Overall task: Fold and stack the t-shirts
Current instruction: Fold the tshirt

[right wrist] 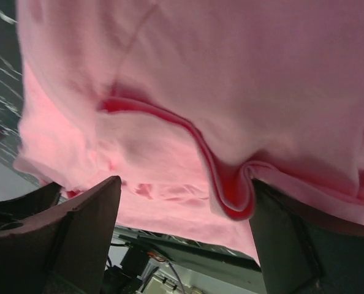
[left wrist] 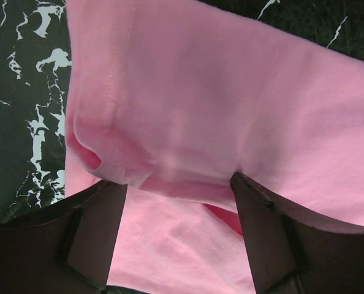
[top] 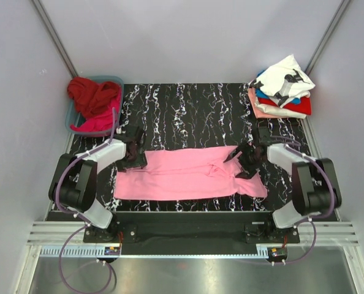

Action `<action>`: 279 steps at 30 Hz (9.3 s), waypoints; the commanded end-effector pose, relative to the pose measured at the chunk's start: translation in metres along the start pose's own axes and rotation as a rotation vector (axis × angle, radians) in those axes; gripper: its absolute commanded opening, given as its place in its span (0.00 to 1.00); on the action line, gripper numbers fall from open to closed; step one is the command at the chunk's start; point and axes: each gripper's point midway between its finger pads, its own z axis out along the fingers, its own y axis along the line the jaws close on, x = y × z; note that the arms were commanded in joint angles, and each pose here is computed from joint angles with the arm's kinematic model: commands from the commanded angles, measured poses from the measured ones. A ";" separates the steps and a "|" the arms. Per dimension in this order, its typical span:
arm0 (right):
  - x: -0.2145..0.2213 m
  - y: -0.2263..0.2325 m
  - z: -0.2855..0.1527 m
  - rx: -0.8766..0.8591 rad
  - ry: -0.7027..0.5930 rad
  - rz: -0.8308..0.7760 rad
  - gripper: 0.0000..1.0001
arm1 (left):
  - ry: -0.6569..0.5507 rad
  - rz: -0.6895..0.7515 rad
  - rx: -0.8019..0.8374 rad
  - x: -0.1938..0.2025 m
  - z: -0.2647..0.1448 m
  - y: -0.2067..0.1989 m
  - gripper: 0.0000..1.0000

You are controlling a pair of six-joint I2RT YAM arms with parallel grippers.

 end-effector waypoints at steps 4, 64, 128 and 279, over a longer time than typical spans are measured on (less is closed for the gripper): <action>-0.066 0.078 0.038 -0.033 -0.042 -0.157 0.85 | 0.001 0.032 0.036 0.006 0.008 -0.012 0.73; -0.149 0.318 -0.045 -0.444 -0.180 -0.495 1.00 | -0.095 0.201 0.465 0.194 -0.181 -0.085 0.79; 0.136 -0.068 -0.019 0.066 0.099 -0.558 0.18 | 0.069 0.041 0.510 0.223 -0.073 -0.119 0.64; -0.130 0.191 0.053 0.028 -0.043 -0.636 0.13 | -0.173 0.245 0.171 -0.164 -0.027 -0.195 0.66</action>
